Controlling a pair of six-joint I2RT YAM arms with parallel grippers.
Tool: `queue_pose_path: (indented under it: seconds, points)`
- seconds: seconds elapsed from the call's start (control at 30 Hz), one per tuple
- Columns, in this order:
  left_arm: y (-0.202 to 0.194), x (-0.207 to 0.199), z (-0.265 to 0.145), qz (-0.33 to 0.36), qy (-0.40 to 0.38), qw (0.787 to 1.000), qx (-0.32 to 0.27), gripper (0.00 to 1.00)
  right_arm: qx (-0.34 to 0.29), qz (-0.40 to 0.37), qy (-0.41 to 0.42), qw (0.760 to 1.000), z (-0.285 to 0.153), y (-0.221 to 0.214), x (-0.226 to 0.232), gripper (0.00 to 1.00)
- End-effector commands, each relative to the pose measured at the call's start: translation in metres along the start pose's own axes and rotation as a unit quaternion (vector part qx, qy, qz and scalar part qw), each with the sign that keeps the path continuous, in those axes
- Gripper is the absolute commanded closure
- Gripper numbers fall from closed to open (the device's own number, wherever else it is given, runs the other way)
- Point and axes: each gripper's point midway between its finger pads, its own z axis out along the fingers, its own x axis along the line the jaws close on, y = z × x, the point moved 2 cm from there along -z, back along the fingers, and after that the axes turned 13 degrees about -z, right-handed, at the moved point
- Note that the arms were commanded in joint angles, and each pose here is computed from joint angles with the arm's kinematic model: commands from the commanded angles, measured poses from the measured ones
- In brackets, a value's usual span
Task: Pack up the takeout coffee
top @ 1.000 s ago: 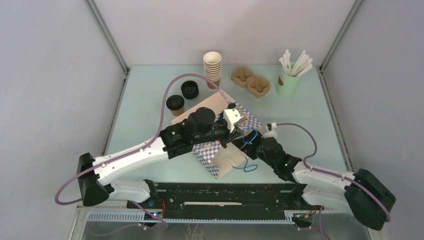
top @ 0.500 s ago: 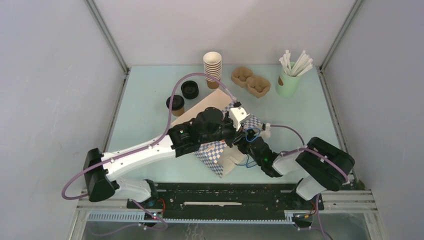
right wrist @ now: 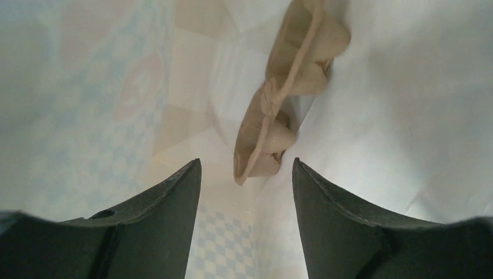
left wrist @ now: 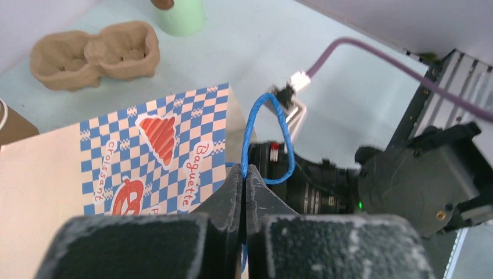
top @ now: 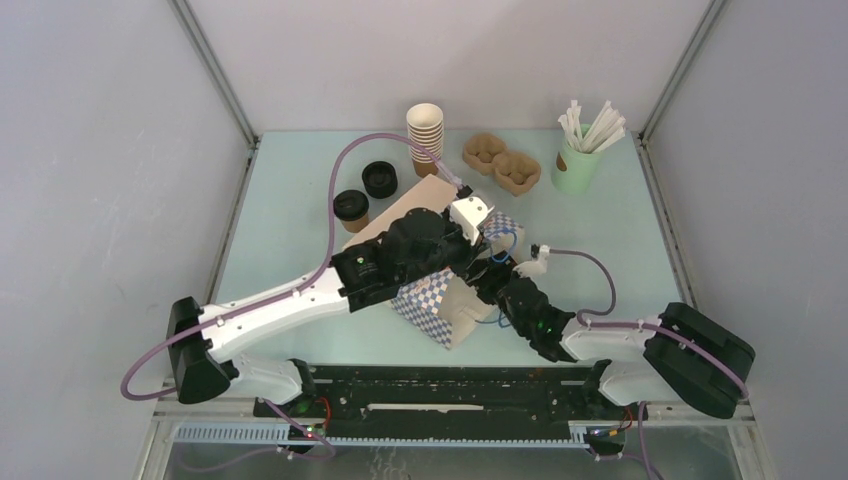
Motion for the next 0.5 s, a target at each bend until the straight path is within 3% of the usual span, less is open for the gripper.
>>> queue_pose_path:
  seconds: [0.0,0.47]
  points:
    - [0.057,-0.016,-0.008,-0.017,-0.018,0.997,-0.078,1.00,-0.010,-0.003,-0.023,1.000,0.000,-0.006,-0.006,0.33]
    - [0.031,-0.039,-0.001,-0.027,-0.078,0.996,-0.038,1.00,-0.042,0.005,-0.067,0.997,0.047,-0.003,-0.027,0.37]
